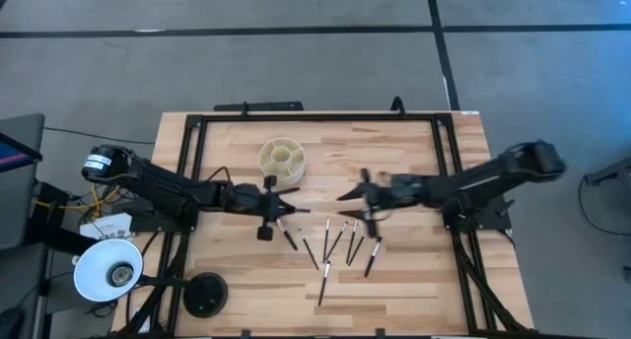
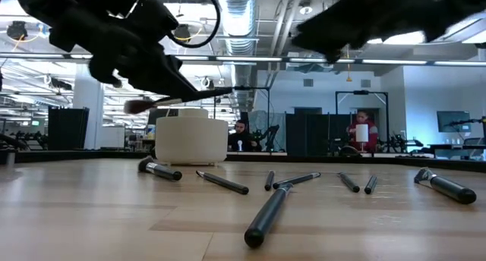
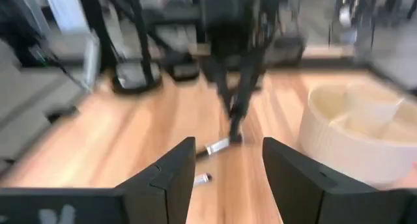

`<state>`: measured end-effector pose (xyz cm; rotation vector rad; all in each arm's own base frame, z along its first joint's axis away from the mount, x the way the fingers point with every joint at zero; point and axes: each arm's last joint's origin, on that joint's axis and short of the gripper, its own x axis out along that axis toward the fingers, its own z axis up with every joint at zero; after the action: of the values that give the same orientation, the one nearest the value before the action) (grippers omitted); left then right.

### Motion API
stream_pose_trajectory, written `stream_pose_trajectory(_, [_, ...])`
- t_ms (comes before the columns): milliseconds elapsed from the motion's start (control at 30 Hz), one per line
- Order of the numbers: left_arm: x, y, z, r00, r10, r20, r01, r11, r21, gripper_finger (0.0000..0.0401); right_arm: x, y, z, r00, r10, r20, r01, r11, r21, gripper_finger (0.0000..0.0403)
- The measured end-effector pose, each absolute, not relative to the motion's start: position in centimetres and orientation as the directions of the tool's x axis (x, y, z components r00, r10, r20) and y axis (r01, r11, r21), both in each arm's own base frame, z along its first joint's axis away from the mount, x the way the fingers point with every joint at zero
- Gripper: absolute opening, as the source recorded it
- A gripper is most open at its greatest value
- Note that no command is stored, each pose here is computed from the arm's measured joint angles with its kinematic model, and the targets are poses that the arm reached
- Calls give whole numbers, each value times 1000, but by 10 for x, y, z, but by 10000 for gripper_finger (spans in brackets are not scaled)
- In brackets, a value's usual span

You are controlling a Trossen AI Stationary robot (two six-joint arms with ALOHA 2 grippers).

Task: Sort items
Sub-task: Put the black highlighter brush in the white organizer

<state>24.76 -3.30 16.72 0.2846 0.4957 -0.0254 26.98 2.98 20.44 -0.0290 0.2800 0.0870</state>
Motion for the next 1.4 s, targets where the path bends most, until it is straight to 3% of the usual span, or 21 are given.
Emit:
stream_pose_trajectory(233, [248, -33, 167, 881, 65, -469, 75, 959, 274, 46, 344, 26, 188, 937, -53, -344, -11, 984, -180, 171])
stream_pose_trajectory(333, [247, -34, 168, 881, 81, -466, 62, 957, 284, 49, 363, 30, 183, 926, -13, -378, -69, 977, -201, 171])
stream_pose_trajectory(467, [247, -34, 168, 881, 100, -462, 46, 955, 293, 47, 376, 35, 176, 897, 12, -442, -110, 974, -198, 171])
stream_pose_trajectory(833, [247, -35, 168, 882, 97, -460, 48, 955, 292, 48, 384, 26, 173, 895, -14, -446, -84, 976, -200, 165])
stream_pose_trajectory(967, [248, -35, 168, 884, 98, -456, 45, 955, 292, 50, 384, 26, 172, 892, -16, -453, -84, 976, -200, 132])
stream_pose_trajectory(1233, [248, -35, 168, 884, 105, -455, 36, 956, 290, 54, 384, 24, 172, 892, -19, -451, -79, 977, -198, 26])
stream_pose_trajectory(1400, [248, -35, 168, 885, 100, -455, 40, 957, 287, 64, 384, 24, 172, 892, -19, -451, -80, 977, -198, 28])
